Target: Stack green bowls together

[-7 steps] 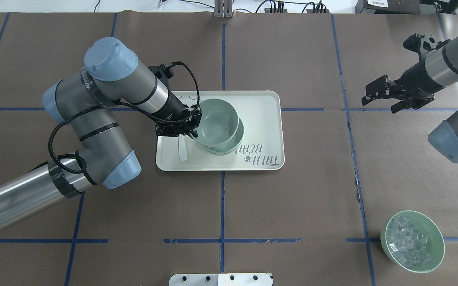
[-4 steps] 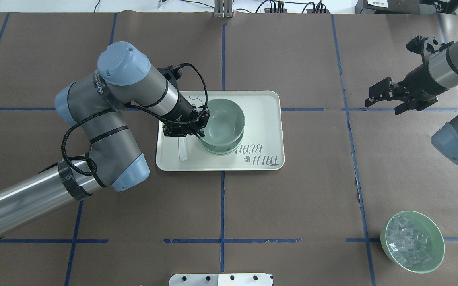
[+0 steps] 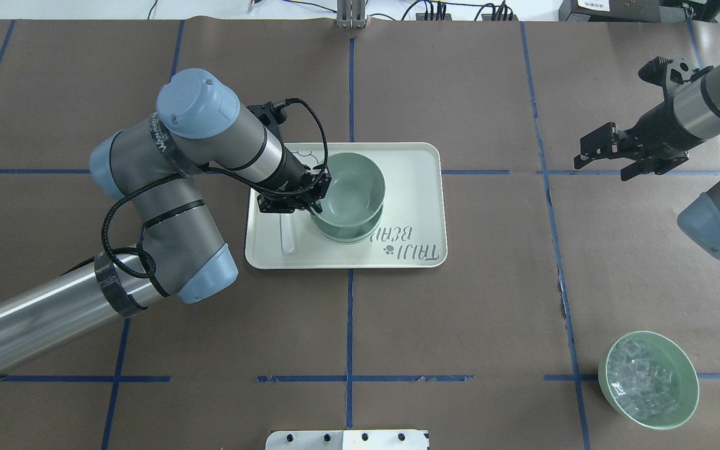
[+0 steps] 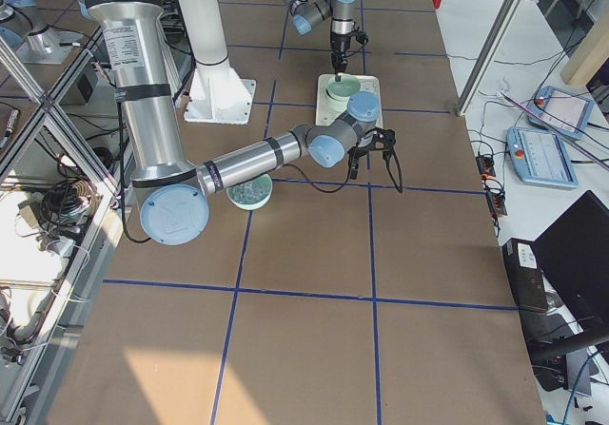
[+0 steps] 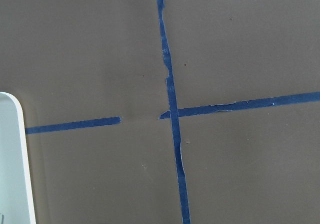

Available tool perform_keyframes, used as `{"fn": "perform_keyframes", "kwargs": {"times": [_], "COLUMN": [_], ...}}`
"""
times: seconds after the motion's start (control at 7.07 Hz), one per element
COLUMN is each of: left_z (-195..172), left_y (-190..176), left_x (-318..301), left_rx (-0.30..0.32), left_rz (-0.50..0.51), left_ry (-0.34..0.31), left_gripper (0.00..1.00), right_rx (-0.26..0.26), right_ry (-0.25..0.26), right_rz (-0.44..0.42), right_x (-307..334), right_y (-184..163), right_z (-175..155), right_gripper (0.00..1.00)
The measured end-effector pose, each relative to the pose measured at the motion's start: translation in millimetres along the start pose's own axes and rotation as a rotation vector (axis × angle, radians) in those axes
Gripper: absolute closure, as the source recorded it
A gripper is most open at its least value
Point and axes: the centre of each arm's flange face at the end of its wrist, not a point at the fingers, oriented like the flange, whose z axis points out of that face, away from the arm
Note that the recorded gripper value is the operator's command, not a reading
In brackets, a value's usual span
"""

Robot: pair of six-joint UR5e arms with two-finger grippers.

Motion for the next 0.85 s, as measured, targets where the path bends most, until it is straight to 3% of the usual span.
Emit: {"fn": "perform_keyframes", "kwargs": {"times": [0.42,0.85], "left_z": [-17.8,-130.6], "left_y": [-7.4,-50.1], "left_x": [-9.8,-147.4], "left_rx": [0.054,0.131], "left_rz": [0.061,0.306], "left_ry": [0.013,-0.011], "left_gripper": [0.0,0.0], "right_rx": [0.001,0.046], "right_ry": [0.0,0.023], "right_rz": [0.003,-0.041], "right_x": [1.6,56.6], "right_y": [-2.4,-33.1], "right_z": [-1.1,-35.4], "right_gripper": [0.0,0.0]}}
